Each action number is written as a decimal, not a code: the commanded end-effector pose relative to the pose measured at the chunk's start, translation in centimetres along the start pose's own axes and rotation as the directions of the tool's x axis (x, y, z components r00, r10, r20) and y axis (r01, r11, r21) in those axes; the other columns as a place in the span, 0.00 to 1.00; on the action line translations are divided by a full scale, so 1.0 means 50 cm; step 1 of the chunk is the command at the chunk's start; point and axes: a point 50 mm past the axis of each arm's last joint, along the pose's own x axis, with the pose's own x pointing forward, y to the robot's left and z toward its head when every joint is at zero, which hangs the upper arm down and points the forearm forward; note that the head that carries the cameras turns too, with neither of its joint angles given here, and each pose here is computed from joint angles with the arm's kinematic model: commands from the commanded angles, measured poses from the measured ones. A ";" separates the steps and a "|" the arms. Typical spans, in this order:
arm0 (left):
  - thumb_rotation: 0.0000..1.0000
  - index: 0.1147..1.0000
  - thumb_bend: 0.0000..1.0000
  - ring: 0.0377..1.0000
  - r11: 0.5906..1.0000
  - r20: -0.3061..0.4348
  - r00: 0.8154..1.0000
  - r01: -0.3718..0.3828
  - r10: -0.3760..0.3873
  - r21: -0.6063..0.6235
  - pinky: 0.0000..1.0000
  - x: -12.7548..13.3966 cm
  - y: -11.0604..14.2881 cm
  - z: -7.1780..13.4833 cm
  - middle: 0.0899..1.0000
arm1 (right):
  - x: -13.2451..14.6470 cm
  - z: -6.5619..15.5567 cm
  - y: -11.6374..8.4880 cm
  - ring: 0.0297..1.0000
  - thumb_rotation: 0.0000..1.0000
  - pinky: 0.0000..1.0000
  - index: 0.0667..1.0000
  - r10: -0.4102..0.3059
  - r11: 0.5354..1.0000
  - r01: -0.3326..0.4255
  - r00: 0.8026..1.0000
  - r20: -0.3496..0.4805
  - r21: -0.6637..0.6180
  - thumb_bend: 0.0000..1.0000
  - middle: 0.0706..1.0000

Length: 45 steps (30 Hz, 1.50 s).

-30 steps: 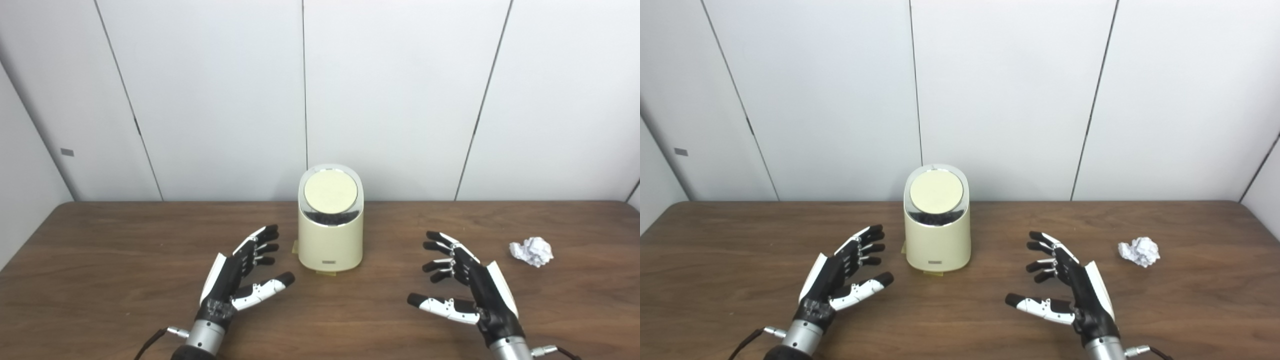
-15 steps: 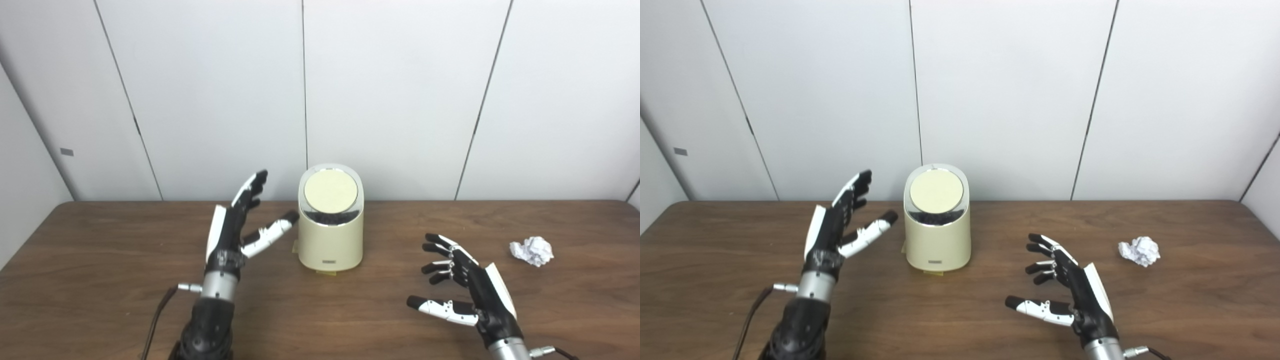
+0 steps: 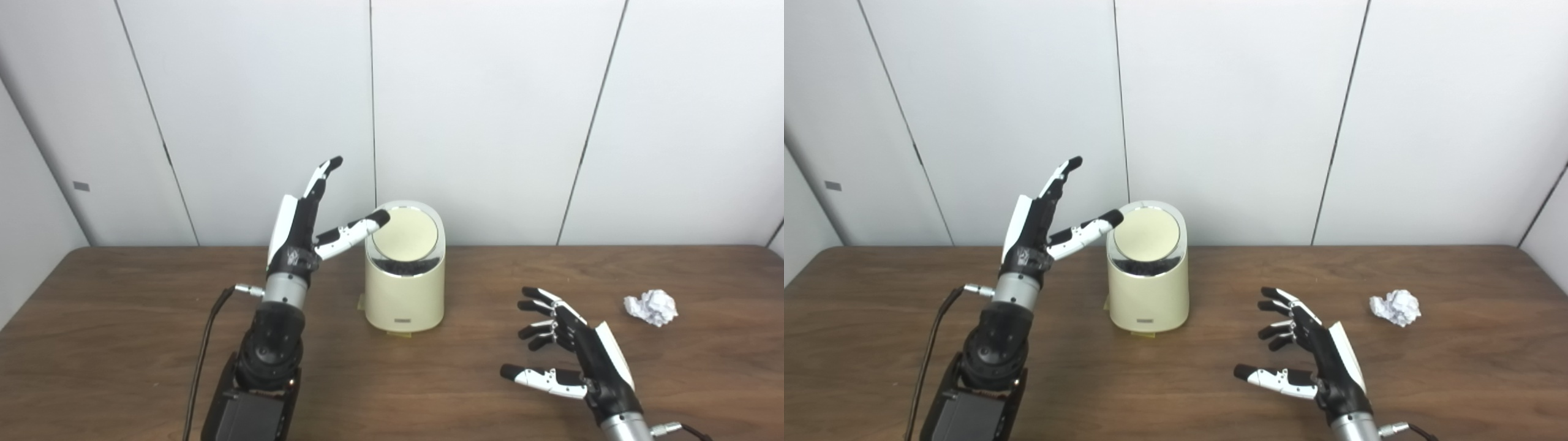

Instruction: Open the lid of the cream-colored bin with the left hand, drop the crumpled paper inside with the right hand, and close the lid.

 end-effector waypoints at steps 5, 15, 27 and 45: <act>0.47 1.00 1.00 1.00 0.990 0.068 0.998 -0.019 0.009 0.140 0.95 0.067 -0.001 0.054 1.00 | 0.025 0.029 -0.009 0.57 0.23 0.49 0.79 -0.032 0.999 0.033 0.996 0.085 0.000 0.72 0.74; 0.39 1.00 1.00 1.00 0.950 0.043 0.998 0.030 -0.046 0.309 1.00 0.100 -0.003 0.067 1.00 | 0.020 0.030 -0.001 0.57 0.26 0.49 0.80 -0.033 0.999 0.032 0.995 0.090 0.005 0.73 0.75; 0.27 1.00 1.00 1.00 0.915 0.072 0.996 0.027 -0.061 0.402 1.00 0.117 0.001 0.078 1.00 | 0.021 0.037 0.004 0.58 0.23 0.50 0.81 -0.037 0.999 0.036 0.996 0.083 0.007 0.71 0.76; 0.23 1.00 1.00 1.00 0.795 0.040 0.989 0.093 -0.146 0.599 1.00 0.119 -0.021 0.073 1.00 | 0.027 0.051 0.014 0.56 0.24 0.49 0.80 -0.049 0.999 0.047 0.994 0.094 0.025 0.72 0.76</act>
